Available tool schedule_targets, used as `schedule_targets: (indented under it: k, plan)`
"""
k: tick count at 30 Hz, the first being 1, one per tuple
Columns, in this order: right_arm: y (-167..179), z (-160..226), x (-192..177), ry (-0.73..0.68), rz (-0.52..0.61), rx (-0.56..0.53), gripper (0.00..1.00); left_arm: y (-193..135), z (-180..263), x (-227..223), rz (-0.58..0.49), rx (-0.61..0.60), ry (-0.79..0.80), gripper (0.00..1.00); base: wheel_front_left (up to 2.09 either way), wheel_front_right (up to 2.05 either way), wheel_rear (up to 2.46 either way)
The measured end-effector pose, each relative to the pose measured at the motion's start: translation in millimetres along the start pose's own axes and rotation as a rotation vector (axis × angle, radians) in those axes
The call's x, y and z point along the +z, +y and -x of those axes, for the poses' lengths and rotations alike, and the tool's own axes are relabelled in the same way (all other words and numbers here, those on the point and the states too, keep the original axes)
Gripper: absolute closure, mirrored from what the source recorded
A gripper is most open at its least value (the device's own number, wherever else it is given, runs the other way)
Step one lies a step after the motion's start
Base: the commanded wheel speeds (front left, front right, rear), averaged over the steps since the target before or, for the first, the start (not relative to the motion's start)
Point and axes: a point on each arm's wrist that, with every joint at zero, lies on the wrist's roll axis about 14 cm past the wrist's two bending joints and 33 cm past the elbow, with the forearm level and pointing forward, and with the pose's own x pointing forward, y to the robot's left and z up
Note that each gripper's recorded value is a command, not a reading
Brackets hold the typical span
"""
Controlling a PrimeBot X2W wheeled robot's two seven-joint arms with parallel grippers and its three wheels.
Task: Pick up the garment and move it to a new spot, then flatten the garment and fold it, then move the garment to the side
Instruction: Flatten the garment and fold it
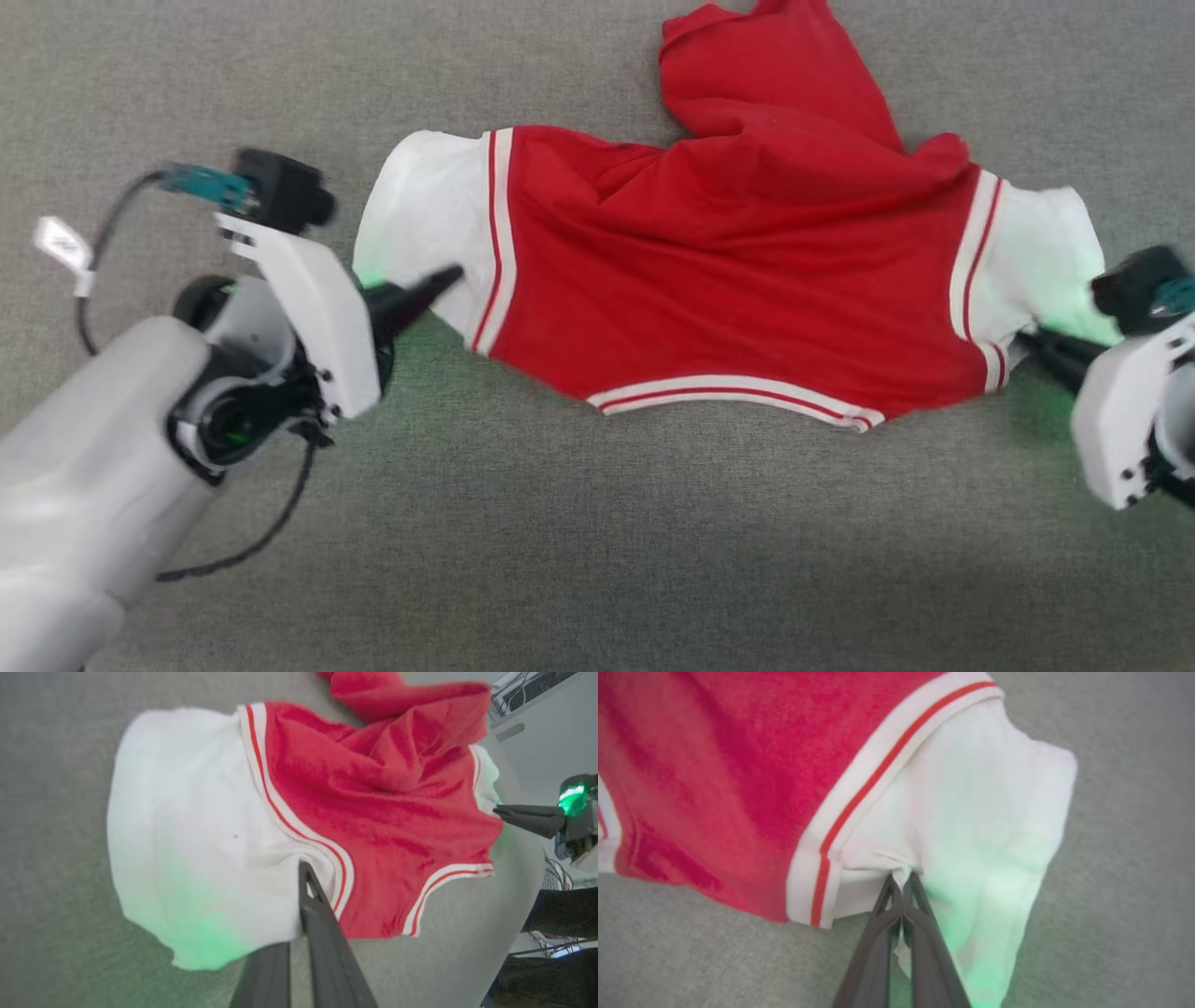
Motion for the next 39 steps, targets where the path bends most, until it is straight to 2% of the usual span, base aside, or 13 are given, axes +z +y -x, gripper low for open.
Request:
schedule_targets:
  k: [5, 10, 18, 21, 22, 23, 25, 29, 34, 37, 39]
  plan:
    - [-20.1, 14.5, 31.0, -0.145, -0.075, -0.05, 1.0, -12.9, 8.3, 40.7, 0.016, -0.052, -0.177, 1.0, 0.0, 0.0, 0.0]
    - [-32.0, 18.8, 72.9, -0.296, -0.13, -0.068, 1.0, -8.4, 8.4, 82.9, 0.031, -0.061, -0.329, 1.0, 0.0, 0.0, 0.0]
    - [-71.7, 21.9, 193.9, -0.636, -0.212, -0.116, 1.0, 14.8, 0.9, 198.8, 0.099, -0.029, -0.667, 1.0, 0.0, 0.0, 0.0]
    - [-89.4, 24.2, 241.8, -0.748, -0.244, -0.139, 1.0, 29.6, 3.3, 244.0, 0.116, 0.017, -0.78, 1.0, 0.0, 0.0, 0.0]
    - [-102.8, 31.7, 275.1, -0.836, -0.262, -0.167, 1.0, 38.4, 9.4, 274.9, 0.119, 0.068, -0.866, 1.0, 0.0, 0.0, 0.0]
    - [-109.1, 36.5, 290.1, -0.873, -0.269, -0.181, 1.0, 40.0, 13.3, 289.5, 0.12, 0.083, -0.905, 1.0, 0.0, 0.0, 0.0]
    - [-120.1, 50.9, 318.9, -0.962, -0.281, -0.213, 1.0, 37.2, 23.7, 319.5, 0.128, 0.098, -0.995, 1.0, 0.0, 0.0, 0.0]
    - [-138.0, 91.7, 365.3, -1.129, -0.274, -0.283, 1.0, 11.7, 59.5, 373.3, 0.139, 0.042, -1.18, 1.0, 0.0, 0.0, 0.0]
    - [-141.2, 128.7, 393.1, -1.237, -0.229, -0.333, 1.0, -20.6, 91.1, 399.5, 0.162, -0.055, -1.274, 1.0, 0.0, 0.0, 0.0]
    - [-138.4, 123.0, 390.8, -1.207, -0.212, -0.332, 1.0, -24.4, 82.0, 391.2, 0.136, -0.045, -1.221, 1.0, 0.0, 0.0, 0.0]
    - [-133.7, 104.6, 378.2, -1.141, -0.205, -0.318, 1.0, -14.2, 66.4, 371.8, 0.127, -0.009, -1.15, 1.0, 0.0, 0.0, 0.0]
